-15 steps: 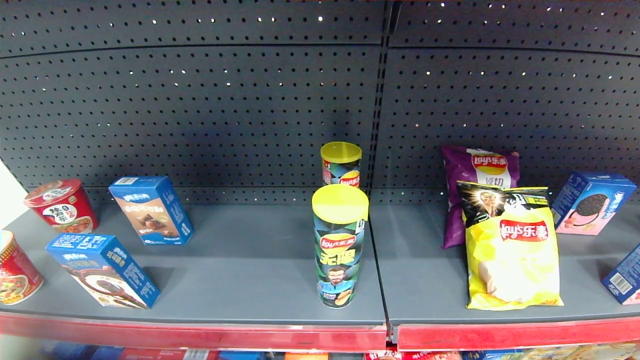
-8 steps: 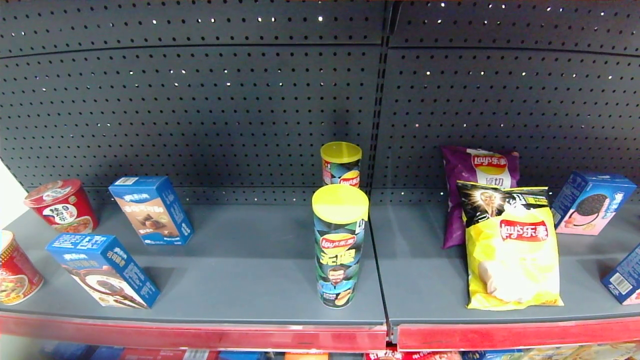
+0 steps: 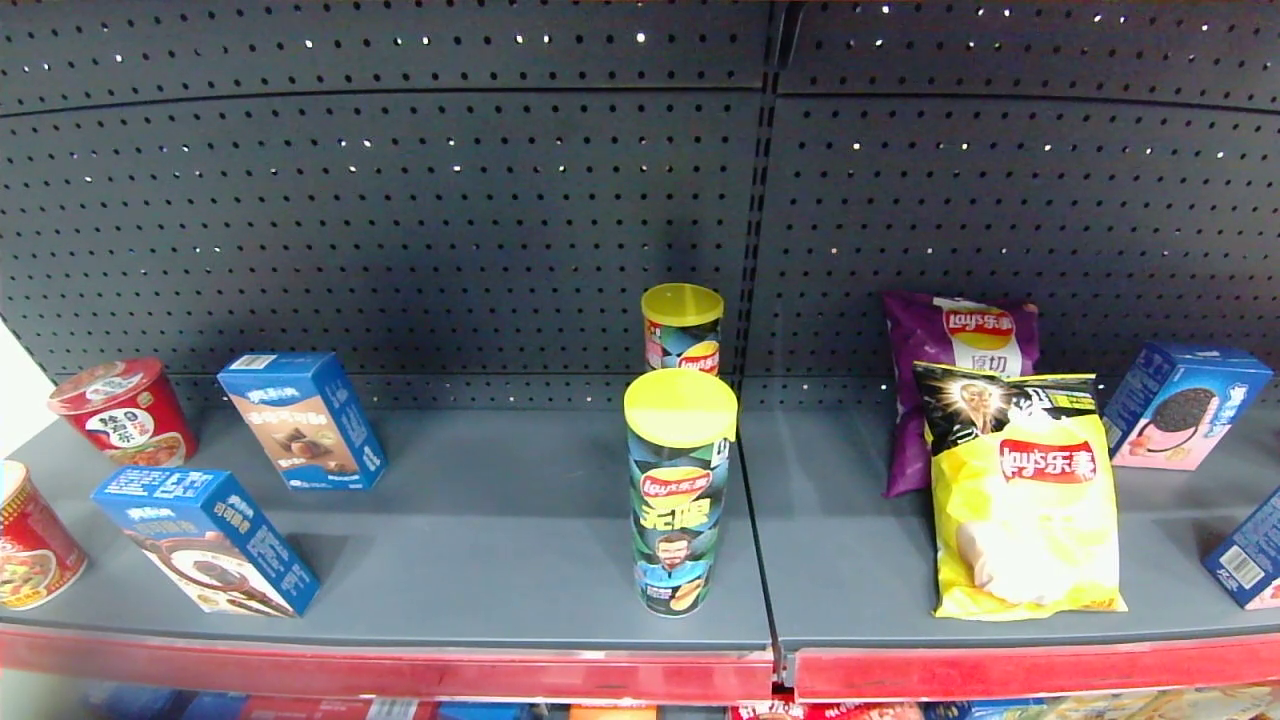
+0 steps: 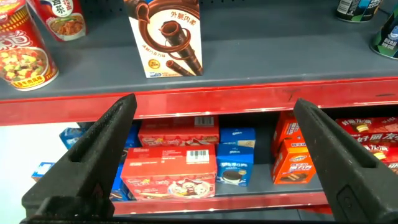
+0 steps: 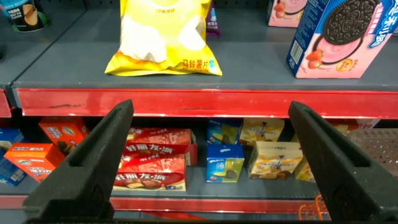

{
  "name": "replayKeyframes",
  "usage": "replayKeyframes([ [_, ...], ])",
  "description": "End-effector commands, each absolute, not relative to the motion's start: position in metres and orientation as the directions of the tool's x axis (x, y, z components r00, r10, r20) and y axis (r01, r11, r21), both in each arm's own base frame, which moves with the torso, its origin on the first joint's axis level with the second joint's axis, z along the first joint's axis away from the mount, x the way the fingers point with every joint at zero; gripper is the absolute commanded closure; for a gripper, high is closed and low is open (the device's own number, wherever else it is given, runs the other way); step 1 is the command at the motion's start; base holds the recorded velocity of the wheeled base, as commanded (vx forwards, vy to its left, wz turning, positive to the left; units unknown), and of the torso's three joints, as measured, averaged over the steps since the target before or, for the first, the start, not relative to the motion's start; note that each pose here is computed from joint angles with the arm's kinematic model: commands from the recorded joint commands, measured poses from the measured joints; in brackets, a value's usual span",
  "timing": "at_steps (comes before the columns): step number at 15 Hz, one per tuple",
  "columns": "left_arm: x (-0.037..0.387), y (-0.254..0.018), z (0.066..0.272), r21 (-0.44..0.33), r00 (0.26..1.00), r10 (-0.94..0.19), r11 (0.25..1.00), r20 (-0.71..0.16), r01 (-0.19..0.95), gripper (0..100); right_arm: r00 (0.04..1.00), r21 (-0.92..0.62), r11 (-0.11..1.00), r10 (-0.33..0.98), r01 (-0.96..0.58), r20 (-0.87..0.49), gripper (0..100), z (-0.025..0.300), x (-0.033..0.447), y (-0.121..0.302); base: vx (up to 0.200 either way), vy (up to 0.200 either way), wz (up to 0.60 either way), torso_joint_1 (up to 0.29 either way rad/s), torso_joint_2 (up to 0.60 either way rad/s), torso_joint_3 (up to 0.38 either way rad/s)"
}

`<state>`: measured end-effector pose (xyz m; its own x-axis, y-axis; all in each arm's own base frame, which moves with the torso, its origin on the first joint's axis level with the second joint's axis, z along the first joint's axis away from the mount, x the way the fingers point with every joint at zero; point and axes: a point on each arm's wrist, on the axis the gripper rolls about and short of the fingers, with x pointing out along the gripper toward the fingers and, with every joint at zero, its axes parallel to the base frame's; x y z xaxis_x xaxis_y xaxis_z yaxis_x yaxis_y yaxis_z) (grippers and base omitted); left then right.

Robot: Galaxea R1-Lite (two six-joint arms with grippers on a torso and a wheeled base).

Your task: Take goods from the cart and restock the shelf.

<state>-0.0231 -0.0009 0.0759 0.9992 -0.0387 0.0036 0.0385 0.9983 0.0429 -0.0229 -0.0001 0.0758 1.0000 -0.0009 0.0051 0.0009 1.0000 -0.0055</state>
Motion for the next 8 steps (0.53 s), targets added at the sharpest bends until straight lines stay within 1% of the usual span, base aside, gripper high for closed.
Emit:
replayKeyframes([
  [1, -0.0229, -0.0009, 0.0759, 0.043, 0.999, -0.038, 0.998, 0.002, 0.038, 0, 1.0, -0.006, 1.0, 0.0, 0.0, 0.005, 0, 0.076, -0.0228, -0.0001, 0.0, 0.0, 0.0, 0.0, 0.0, 0.0],
  [8, -0.0229, -0.0009, 0.0759, 0.043, 0.999, -0.038, 0.998, 0.002, 0.038, 0, 1.0, -0.008, 1.0, 0.002, -0.002, 0.002, 0, 0.0758, -0.0227, 0.0, 0.0, 0.0, 0.0, 0.0, 0.0, 0.0],
])
